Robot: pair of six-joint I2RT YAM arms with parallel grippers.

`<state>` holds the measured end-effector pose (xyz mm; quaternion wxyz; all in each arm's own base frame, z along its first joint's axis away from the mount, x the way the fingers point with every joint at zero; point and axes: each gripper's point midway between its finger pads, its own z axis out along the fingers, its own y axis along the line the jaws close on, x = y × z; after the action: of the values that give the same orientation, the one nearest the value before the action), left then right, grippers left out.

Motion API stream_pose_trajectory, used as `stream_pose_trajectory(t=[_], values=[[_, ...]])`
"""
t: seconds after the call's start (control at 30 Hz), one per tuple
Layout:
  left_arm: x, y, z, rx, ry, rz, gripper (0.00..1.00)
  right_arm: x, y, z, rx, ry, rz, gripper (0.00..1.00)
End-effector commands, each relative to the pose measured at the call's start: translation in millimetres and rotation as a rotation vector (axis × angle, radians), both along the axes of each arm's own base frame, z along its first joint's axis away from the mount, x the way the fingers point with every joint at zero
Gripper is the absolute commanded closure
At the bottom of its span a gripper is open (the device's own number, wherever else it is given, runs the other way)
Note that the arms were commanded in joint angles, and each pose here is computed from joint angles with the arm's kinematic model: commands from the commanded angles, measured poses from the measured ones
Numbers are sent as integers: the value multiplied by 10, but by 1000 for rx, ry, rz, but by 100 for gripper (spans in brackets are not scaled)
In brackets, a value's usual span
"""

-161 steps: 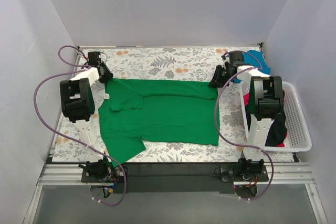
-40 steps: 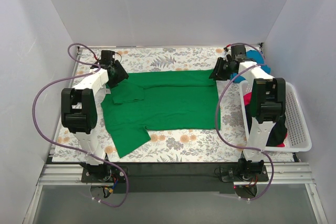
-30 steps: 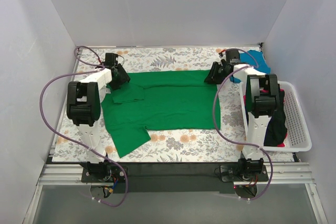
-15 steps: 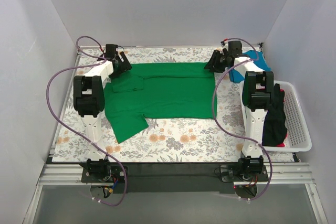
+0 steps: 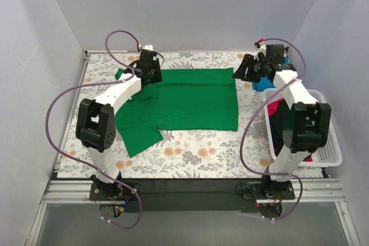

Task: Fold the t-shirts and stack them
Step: Fold the tshirt

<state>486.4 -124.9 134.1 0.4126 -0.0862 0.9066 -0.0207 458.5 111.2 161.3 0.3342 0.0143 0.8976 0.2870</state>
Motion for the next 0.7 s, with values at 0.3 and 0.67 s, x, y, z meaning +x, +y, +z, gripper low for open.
stream_pose_trajectory(t=[0.3,0.67], values=[[-394,-188,-505,217,113,-59,62,-1378,-36,-217,-32,103,44,37],[-239,-254,-816,256,151,-78,68,-1651,-83,-271,-49,106,31,37]])
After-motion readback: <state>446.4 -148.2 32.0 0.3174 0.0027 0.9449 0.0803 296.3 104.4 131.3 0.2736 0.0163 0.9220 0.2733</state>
